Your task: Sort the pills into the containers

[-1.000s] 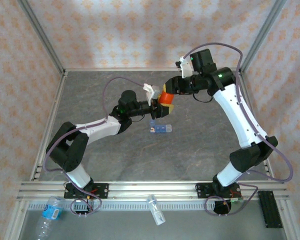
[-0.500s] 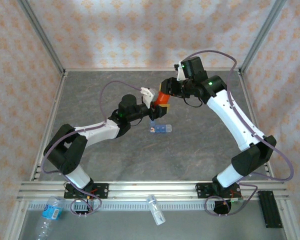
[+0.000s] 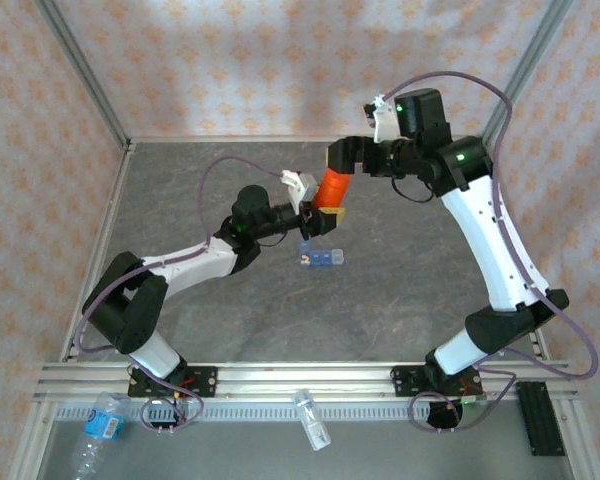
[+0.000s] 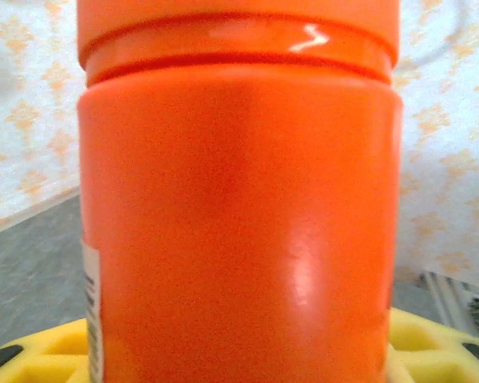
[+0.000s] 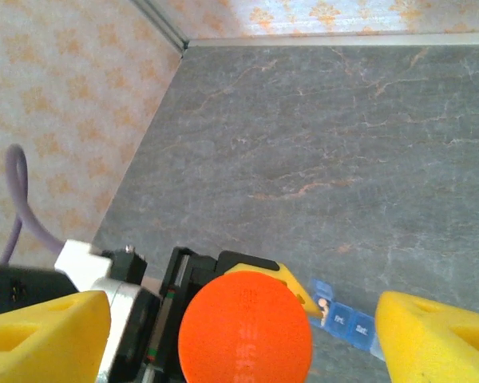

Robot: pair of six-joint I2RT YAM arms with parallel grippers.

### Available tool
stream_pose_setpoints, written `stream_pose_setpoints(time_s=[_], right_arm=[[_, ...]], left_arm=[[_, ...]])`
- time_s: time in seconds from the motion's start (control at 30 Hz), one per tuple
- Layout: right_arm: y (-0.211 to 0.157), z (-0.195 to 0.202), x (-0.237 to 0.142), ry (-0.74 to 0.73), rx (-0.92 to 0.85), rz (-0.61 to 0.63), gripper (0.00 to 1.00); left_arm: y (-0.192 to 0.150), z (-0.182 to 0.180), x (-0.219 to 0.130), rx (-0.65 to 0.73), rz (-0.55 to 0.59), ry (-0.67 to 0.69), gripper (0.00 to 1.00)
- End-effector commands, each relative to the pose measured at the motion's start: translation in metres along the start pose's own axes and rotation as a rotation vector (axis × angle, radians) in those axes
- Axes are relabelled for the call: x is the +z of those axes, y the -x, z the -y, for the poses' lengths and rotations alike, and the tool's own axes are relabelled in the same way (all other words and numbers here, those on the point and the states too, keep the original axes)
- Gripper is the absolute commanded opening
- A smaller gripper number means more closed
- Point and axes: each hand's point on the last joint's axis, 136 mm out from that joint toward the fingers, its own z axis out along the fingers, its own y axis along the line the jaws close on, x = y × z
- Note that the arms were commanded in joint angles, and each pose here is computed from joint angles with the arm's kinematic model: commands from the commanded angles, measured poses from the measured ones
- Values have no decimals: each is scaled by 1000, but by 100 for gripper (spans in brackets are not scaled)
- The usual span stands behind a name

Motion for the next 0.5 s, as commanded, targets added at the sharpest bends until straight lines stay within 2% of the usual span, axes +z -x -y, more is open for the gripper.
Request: stream_pose_setpoints(time_s=[0.0, 0.23, 0.47], right_arm=[[-20, -11, -13, 53, -122, -92, 85], [-30, -4, -7, 42, -161, -168, 84], [-32, 0, 0, 41, -147, -175, 76]], left_arm=[[30, 24, 4, 1, 49, -144, 0], [25, 27, 8, -34, 25, -183, 0], [24, 27, 8, -34, 22, -183, 0]])
